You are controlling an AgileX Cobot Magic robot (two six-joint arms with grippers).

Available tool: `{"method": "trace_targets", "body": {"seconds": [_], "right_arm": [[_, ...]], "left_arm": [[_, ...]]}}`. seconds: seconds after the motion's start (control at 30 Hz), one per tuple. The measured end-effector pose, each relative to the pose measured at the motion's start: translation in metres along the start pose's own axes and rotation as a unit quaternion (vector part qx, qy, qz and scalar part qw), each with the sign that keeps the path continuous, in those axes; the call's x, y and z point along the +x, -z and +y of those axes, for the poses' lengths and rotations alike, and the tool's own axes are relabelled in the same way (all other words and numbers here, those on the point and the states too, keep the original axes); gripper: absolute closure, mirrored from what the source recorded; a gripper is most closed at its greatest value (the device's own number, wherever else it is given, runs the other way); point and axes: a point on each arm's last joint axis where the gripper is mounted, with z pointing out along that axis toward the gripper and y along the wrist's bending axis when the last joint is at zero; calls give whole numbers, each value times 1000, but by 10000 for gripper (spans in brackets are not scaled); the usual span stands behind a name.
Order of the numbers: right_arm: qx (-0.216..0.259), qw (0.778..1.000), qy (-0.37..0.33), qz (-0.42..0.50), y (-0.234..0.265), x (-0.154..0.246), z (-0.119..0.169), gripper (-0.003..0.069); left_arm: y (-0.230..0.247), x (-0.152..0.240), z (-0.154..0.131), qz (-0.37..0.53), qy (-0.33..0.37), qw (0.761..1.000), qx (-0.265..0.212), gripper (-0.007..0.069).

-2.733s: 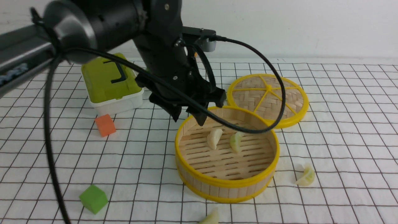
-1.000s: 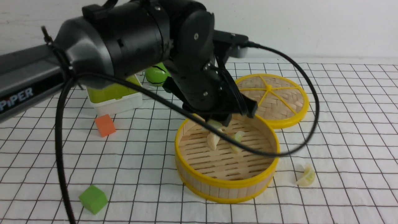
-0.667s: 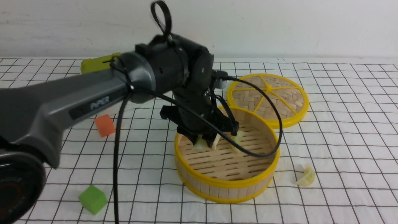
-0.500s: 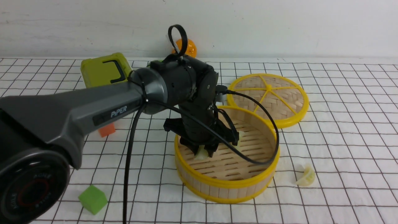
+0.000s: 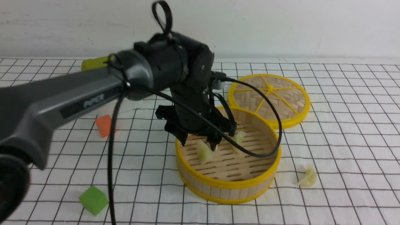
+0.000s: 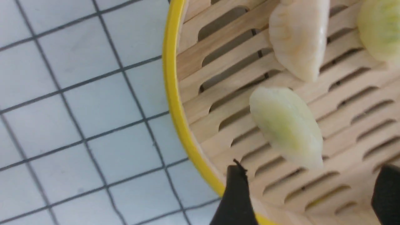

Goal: Put the dumplings into the steamer on the table with the white tablecloth.
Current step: 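Place the dumpling into the bamboo steamer basket with the left gripper, then reach for and grasp a dumpling lying on the table beside the steamer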

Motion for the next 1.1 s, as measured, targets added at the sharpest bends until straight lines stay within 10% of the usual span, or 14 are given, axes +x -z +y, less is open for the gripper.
{"method": "trace_targets", "body": {"seconds": [0.3,0.6,1.1], "right_arm": [[16,997,-51,52,-70,-35,-11,316],[32,993,-110,36,-144,-75,-23,85],[57,980,-172,79,-236,-65,-37,244]], "left_arm": [[114,54,20,-63,-23,998,20,141],[124,156,43,-82,-9,995,54,237],[93,211,53,-25,47,997,53,356]]}}
